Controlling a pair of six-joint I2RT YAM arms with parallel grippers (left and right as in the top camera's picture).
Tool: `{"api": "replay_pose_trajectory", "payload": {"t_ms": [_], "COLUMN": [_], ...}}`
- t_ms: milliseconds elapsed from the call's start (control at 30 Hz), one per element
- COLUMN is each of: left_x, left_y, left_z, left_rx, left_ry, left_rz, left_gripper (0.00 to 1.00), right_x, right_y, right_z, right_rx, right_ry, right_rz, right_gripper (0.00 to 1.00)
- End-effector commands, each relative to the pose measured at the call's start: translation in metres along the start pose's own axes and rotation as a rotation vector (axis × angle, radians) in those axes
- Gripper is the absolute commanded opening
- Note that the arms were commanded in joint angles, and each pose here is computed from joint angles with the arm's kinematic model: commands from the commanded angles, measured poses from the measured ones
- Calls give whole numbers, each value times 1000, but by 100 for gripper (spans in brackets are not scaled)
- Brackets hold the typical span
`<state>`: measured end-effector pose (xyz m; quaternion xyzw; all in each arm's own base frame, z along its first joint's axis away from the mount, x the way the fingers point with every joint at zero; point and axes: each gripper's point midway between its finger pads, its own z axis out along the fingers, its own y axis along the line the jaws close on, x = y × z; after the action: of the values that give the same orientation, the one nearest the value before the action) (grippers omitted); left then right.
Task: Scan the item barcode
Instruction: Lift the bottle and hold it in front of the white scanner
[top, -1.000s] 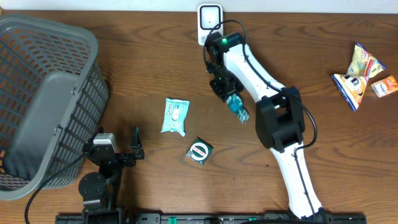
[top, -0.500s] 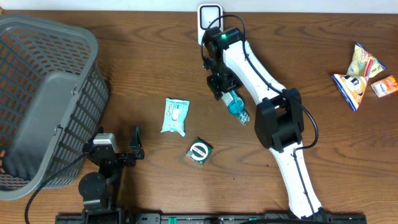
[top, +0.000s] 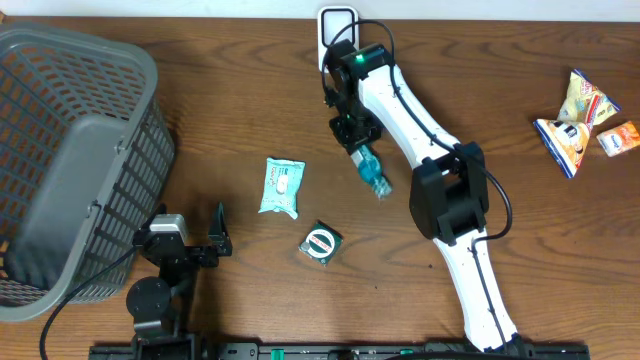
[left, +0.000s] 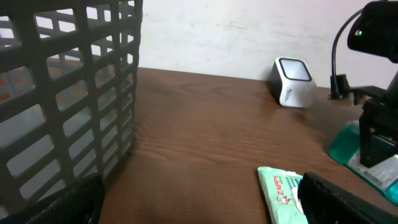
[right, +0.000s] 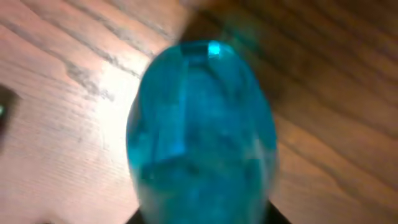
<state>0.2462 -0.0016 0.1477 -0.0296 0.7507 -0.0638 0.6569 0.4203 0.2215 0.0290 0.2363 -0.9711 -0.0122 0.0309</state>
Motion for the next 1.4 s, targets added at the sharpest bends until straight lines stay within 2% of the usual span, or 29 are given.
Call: {"api": "replay_pose_trajectory", "payload": {"t_ms": [0,233,400,567,1000,1233,1367], "left_x": [16,16,16,16,16,16,16], "left_y": [0,0,0,0,0,0,0], "left_z": [1,1,1,1,1,1,1], "left_rx": [6,7,7,7,7,7,7], "left_ry": [49,49,49,49,48,48,49], "left_rz": [-6,-6,-6,-6,-6,-6,-6], "left_gripper": [98,98,98,98,98,98,98], "right_x": [7,8,6,6,20,22,22], "right_y": [3,11,43,51,58,40,39], "right_z": [18,18,9,-7,-75,-80,-80], "right_rx": [3,-47,-321,-532,-1034,-1061,-1060], "right_ry": [50,52,22,-18,-236,-219,-219], "right_rz": [7,-9,-117,-155,-333,-229,-226], "right_gripper": [1,1,1,1,1,1,1]}}
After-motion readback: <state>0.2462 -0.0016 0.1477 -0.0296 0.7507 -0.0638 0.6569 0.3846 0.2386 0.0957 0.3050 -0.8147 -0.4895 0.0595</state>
